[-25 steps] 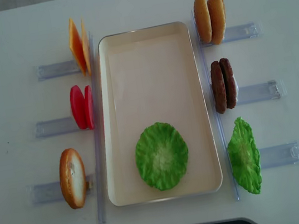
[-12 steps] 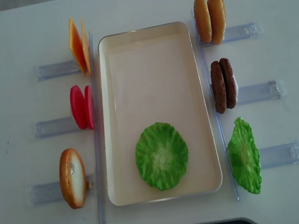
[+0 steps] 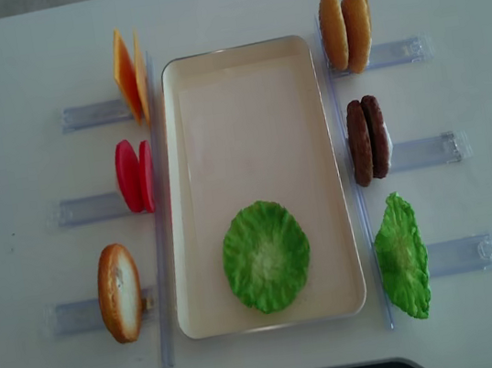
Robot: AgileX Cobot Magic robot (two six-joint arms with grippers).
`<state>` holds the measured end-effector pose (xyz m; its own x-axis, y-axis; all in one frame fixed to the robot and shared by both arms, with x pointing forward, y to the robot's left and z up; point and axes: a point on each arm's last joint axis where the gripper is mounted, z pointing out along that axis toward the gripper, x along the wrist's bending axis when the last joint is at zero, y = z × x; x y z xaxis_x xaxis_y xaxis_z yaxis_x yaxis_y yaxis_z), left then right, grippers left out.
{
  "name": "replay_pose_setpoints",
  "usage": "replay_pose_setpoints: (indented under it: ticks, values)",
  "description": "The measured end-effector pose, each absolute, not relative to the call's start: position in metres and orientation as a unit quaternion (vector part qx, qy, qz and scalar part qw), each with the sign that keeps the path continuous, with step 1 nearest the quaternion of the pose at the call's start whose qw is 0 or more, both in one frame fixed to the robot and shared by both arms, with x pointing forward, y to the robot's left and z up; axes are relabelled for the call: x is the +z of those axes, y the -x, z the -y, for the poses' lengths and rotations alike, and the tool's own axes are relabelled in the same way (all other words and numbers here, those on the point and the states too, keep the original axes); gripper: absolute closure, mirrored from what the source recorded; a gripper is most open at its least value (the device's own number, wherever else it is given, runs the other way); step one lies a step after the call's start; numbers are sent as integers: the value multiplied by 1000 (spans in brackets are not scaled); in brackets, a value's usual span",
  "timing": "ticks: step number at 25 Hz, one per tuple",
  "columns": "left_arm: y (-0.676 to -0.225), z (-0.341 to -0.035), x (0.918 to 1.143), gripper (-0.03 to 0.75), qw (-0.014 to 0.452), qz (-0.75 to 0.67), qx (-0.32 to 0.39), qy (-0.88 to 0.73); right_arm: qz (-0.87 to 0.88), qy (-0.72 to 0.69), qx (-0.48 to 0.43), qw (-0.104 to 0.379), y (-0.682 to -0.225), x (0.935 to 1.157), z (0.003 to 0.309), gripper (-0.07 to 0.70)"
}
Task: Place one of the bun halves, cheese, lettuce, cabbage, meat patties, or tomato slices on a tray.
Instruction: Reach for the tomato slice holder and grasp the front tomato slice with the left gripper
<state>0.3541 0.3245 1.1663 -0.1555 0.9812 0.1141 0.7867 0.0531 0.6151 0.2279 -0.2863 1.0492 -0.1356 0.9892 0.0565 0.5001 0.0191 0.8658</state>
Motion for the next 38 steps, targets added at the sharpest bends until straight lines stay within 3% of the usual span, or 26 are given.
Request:
replay_pose_setpoints:
  ticks: [15,38]
  values:
    - [-456,-342,1123,286,46,-744,197,-637,-643,-579,394,311,-228,1049,286,89]
    - [-473,-341,1118,286,59,-770,177,-610,-643,-579,394,310,-228,1049,286,89]
